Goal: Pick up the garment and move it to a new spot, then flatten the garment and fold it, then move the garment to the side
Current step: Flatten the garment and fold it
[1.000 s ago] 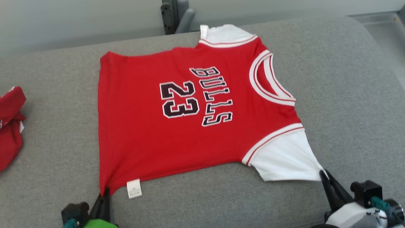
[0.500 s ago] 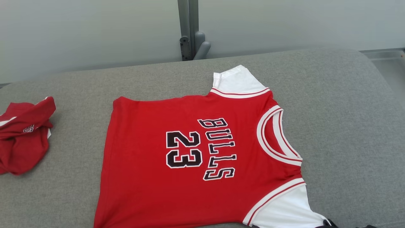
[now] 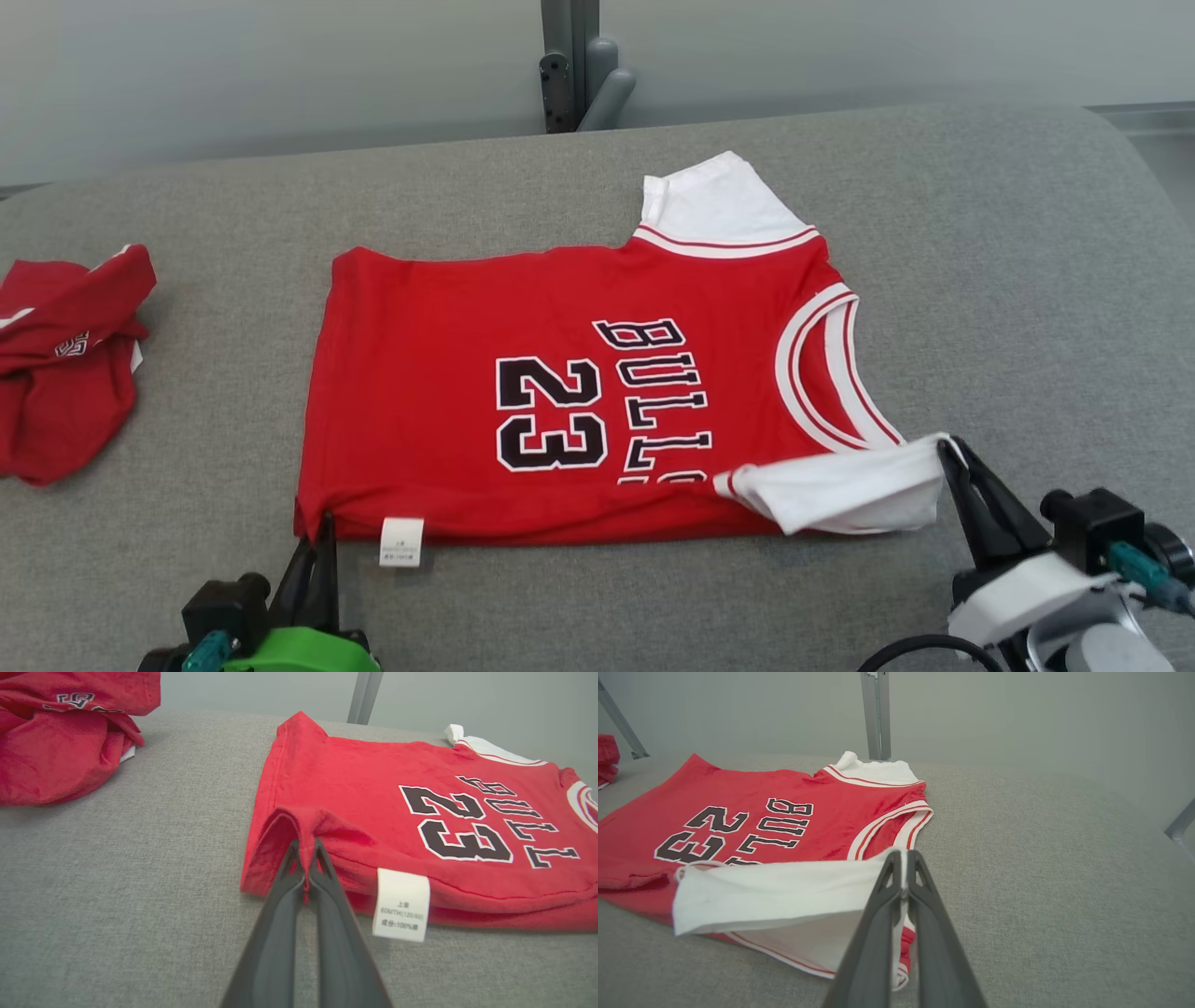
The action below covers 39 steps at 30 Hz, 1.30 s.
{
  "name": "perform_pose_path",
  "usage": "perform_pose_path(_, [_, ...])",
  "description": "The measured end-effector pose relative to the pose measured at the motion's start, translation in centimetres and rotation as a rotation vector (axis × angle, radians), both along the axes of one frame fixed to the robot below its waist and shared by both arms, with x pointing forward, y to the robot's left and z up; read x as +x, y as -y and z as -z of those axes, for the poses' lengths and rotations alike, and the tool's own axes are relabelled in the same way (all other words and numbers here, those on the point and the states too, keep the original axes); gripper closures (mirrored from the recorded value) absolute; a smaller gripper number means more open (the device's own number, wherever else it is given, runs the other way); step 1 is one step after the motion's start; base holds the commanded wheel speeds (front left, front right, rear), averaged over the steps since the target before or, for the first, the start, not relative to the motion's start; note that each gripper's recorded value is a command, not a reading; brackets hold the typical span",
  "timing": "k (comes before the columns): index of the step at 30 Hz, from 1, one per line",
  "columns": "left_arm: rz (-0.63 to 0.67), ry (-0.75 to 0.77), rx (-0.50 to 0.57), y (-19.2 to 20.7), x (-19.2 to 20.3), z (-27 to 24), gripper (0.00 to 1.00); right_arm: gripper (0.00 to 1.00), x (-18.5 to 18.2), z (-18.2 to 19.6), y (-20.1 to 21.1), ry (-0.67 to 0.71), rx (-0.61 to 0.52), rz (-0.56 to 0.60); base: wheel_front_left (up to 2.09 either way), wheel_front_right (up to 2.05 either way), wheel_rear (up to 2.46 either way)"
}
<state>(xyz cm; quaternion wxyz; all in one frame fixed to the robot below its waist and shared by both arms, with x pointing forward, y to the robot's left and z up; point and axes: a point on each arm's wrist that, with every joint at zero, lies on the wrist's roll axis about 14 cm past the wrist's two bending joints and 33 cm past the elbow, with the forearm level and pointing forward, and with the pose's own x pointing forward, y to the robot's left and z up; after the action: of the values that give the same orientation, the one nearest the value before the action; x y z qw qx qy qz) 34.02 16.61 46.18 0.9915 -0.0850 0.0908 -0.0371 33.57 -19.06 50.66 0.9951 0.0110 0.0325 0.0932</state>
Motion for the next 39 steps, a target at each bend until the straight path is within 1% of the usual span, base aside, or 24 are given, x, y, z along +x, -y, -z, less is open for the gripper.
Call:
perform_pose_path(2, [0.011,0.020,-0.004,0.4,0.9,-0.6,1.00,1.00,1.5,-1.0,-0.1,0.032,-0.012,-0.006,0.00,0.00,0.00])
perform_pose_path(5, [0.013,0.021,-0.004,0.5,1.8,-0.6,1.00,1.00,3.3,-1.5,-0.3,0.049,-0.034,-0.017,0.00,0.00,0.00])
perform_pose_path(11, [0.018,0.034,0.003,0.6,3.8,-1.0,1.00,1.00,6.9,-1.2,-1.6,0.041,-0.064,-0.050,0.00,0.00,0.00])
perform_pose_path(16, [0.017,0.040,0.010,0.5,5.1,-1.2,1.00,1.00,8.9,-0.8,-1.7,0.028,-0.082,-0.054,0.00,0.00,0.00])
perform_pose_path(23, [-0.004,0.034,0.019,-0.3,6.4,-0.8,1.00,1.00,11.2,-0.2,-1.9,0.018,-0.104,-0.063,0.00,0.00,0.00])
perform_pose_path(35, [-0.007,0.006,0.019,-0.5,7.8,0.3,1.00,1.00,13.4,1.2,-2.6,-0.008,-0.126,-0.080,0.00,0.00,0.00])
perform_pose_path(36, [-0.009,0.004,0.019,-0.5,7.9,0.4,1.00,0.99,13.6,1.2,-2.7,-0.009,-0.128,-0.080,0.00,0.00,0.00])
perform_pose_path(37, [-0.015,0.000,0.015,-0.6,7.9,0.5,0.87,0.36,13.7,1.3,-2.6,-0.012,-0.125,-0.074,0.00,0.00,0.00])
perform_pose_path(38, [-0.020,-0.006,0.014,-0.8,7.9,0.7,0.43,0.00,13.9,1.4,-2.4,-0.015,-0.119,-0.065,0.00,0.00,0.00])
perform_pose_path(39, [-0.022,-0.009,0.016,-0.8,7.9,0.8,0.00,0.00,14.0,1.4,-2.3,-0.014,-0.116,-0.058,0.00,0.00,0.00])
